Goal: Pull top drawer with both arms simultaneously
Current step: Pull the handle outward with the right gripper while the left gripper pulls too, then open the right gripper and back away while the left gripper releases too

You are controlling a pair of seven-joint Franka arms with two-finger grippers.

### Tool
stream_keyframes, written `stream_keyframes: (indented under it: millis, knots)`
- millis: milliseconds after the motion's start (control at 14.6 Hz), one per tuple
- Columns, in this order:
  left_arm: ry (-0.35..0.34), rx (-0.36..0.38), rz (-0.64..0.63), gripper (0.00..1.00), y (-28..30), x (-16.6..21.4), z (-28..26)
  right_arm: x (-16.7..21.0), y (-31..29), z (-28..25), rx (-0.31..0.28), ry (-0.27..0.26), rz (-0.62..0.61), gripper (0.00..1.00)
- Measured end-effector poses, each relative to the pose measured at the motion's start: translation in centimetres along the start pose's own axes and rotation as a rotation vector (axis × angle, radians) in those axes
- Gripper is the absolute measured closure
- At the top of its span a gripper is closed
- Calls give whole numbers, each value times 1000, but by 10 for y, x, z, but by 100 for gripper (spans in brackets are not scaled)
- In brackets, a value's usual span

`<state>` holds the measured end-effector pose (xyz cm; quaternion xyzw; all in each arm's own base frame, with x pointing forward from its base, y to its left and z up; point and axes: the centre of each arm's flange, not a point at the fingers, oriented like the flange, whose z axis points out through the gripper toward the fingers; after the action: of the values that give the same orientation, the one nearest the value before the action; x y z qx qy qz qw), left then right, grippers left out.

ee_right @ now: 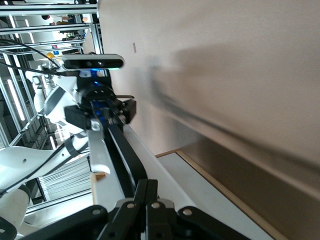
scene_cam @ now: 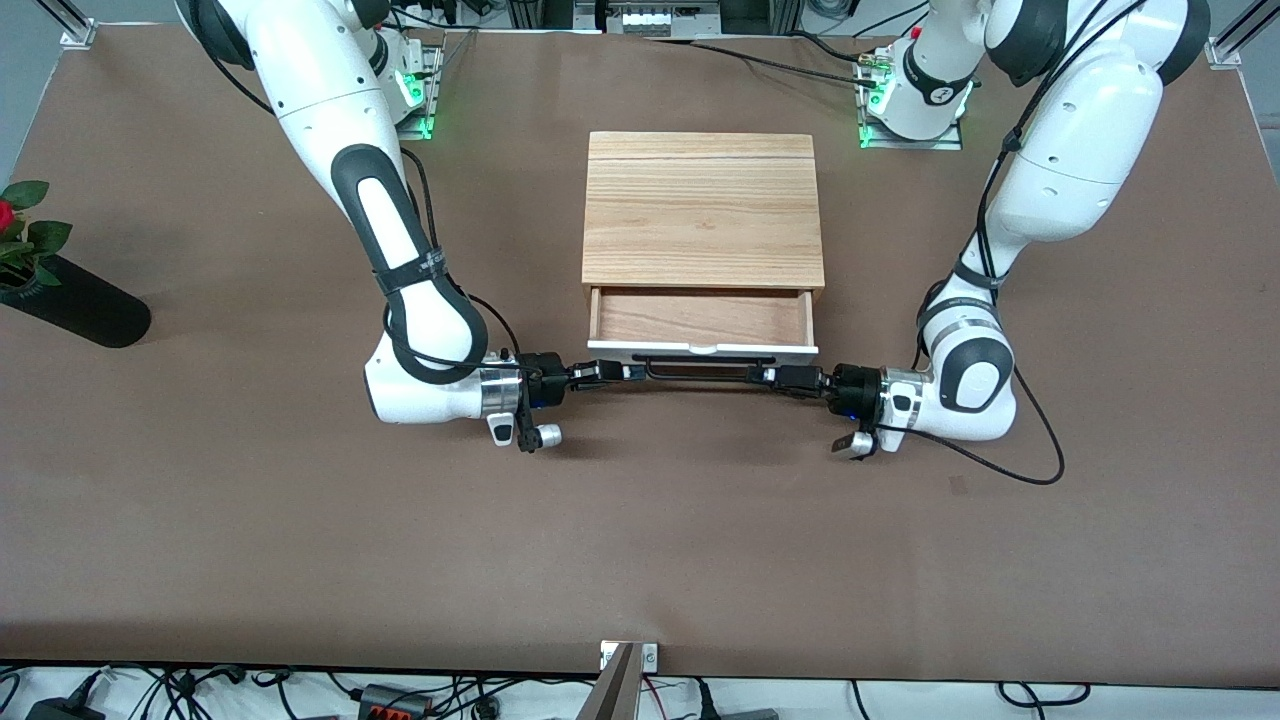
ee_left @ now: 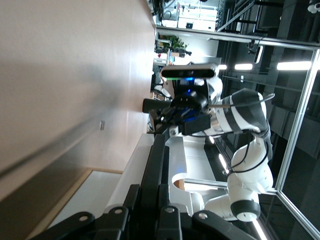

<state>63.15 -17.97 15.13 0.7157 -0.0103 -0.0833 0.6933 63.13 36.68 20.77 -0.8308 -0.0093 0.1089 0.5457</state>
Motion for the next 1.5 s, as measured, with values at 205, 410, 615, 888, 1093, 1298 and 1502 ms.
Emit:
stream_keyframes:
  millis: [205,410,615,888,1093,1298,1502]
  knots:
    - [-2,-5,-3,81,-1,5,1,2,1,-2,-5,9,0,81]
    - [9,2,-6,81,2,12,-2,7,6,-13,-33,28,21,56]
    - [46,14,-10,66,7,22,-18,18,2,-35,-71,46,51,28]
    - [80,16,8,29,21,34,-41,33,-14,-69,-128,78,105,21]
    - [86,17,-3,1,26,37,-44,43,-32,-91,-252,102,151,7]
    - [43,98,-6,0,39,37,-54,46,-46,-108,-423,132,189,0]
    - [-39,311,10,0,83,45,-76,46,-65,-128,-643,182,181,0]
